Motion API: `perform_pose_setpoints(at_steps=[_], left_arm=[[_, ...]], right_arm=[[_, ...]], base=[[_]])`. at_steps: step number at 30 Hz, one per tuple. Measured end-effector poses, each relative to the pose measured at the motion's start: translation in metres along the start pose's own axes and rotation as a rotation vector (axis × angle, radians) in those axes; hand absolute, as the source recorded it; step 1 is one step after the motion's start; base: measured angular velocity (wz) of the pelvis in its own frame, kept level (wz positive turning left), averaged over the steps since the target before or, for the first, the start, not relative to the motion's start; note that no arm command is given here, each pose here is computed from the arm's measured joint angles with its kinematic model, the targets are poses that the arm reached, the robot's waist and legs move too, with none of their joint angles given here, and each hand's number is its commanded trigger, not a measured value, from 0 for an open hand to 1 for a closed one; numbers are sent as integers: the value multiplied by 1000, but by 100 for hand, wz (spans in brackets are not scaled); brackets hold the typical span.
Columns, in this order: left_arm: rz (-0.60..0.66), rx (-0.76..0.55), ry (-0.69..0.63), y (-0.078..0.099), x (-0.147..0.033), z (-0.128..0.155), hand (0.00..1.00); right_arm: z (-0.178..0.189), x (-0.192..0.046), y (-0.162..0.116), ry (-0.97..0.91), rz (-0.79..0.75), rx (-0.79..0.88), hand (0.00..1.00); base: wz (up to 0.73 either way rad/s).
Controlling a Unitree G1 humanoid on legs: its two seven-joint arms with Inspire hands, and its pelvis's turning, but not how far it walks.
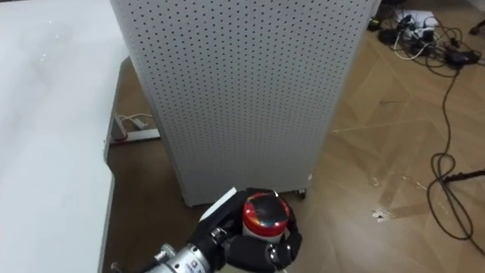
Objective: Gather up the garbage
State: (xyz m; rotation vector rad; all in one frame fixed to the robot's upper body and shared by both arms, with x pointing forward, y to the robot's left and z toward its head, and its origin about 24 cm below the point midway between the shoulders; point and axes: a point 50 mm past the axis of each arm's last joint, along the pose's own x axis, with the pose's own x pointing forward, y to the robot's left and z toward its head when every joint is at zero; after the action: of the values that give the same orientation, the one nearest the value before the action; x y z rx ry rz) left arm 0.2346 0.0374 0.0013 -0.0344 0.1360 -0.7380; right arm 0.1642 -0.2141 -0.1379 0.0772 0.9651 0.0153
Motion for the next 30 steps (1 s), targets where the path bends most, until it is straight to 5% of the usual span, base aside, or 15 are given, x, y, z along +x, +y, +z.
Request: perform_pose_setpoints(at_steps=[14,16,17,19,30], left_arm=[[-2,9,227,6,-15,-52,100],[6,4,259,7,-18,-59,65],[1,2,264,6,-18,-60,28],[-8,-5,261,3,-16,-60,0],[-33,-28,285,-3,-17,-66,0]], right_arm=[[5,0,-7,-32,-38,5,100],[15,1,-8,-56,-40,-6,100],[13,1,-9,-51,-43,-5,100],[8,0,-8,-35,-41,-7,100],[8,1,-7,-31,-38,-27,100]], base=[[6],[-8],[8],[4],[-2]])
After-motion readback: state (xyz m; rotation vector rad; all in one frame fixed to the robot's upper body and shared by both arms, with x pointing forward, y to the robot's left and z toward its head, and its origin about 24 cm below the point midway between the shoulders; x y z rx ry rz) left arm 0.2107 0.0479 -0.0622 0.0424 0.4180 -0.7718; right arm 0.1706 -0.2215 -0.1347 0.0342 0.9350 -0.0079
